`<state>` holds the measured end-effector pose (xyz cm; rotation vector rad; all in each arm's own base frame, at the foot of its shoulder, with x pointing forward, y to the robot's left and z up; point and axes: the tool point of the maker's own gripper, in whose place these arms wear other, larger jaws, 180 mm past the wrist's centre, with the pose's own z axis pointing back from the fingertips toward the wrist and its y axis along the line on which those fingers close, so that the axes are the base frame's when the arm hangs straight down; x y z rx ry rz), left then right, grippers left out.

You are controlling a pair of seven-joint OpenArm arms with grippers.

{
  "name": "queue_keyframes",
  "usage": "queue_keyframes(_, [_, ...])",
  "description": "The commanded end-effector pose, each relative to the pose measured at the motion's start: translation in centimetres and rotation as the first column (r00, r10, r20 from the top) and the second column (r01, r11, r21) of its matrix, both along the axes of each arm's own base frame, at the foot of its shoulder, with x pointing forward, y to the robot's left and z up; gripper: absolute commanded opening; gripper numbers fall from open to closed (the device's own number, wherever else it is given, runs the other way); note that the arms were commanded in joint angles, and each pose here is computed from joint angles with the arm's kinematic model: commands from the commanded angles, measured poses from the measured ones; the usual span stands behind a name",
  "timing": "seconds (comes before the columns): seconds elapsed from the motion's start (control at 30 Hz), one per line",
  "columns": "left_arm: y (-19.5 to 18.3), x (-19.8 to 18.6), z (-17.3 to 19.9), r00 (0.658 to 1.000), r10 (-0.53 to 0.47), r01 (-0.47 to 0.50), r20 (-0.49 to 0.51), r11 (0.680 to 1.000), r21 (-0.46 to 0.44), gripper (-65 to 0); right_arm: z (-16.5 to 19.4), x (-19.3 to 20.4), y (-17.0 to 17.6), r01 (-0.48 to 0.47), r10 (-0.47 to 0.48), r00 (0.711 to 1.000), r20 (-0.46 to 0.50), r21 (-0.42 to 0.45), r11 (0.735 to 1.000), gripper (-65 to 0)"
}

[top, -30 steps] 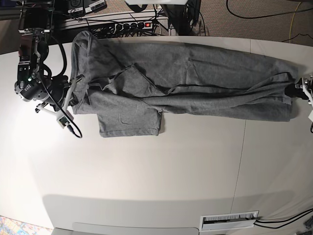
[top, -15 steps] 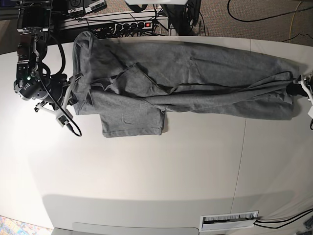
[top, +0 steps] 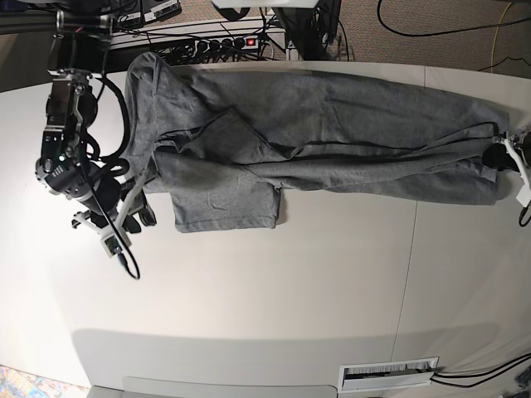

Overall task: Fold the T-shirt properly
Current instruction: 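Fold the sleeve end inward over the shirt with the right gripper, then drag the folded end toward the left gripper with the right gripper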

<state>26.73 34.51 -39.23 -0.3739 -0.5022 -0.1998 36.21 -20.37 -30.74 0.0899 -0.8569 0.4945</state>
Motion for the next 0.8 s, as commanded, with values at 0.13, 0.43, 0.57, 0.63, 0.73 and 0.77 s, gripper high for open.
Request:
queue_keyframes(0.13, [0.8, 1.1, 1.5, 0.999, 0.004, -0.005, 0.044, 1.0, 0.012, -50.9, 0.0, 3.1, -0.5, 0.048, -0.051, 0.998, 0.041, 0.069, 0.996, -45.2])
queue_keyframes(0.43, [0.7, 1.3, 1.7, 0.998, 0.004, -0.005, 0.058, 1.0, 0.008, -50.9, -4.4, 4.0, 0.9, 0.038, -0.037, 0.999, -0.012, 0.111, 0.993, -45.2])
queue_keyframes(0.57, [0.6, 1.5, 1.9, 0.998, 0.002, -0.003, 0.067, 1.0, 0.006, -50.9, -6.9, 3.6, 1.9, -0.008, 0.012, 0.998, -0.062, 0.052, 0.999, -45.2])
queue_keyframes(0.63, [0.6, 1.5, 1.9, 0.998, 0.002, -0.003, 0.067, 1.0, 0.006, -50.9, -7.6, 3.5, 2.6, -0.03, 0.033, 0.996, -0.085, 0.046, 0.999, -45.2])
queue_keyframes(0.73, [0.6, 1.5, 1.9, 0.998, 0.002, -0.003, 0.067, 1.0, 0.006, -50.9, -7.9, 3.4, 3.5, -0.061, 0.064, 0.994, -0.085, 0.043, 0.997, -45.2])
queue_keyframes(0.77, [0.6, 1.5, 1.9, 0.998, 0.002, -0.003, 0.067, 1.0, 0.006, -50.9, -8.0, 3.4, 3.7, -0.066, 0.069, 0.994, -0.085, 0.04, 0.997, -45.2])
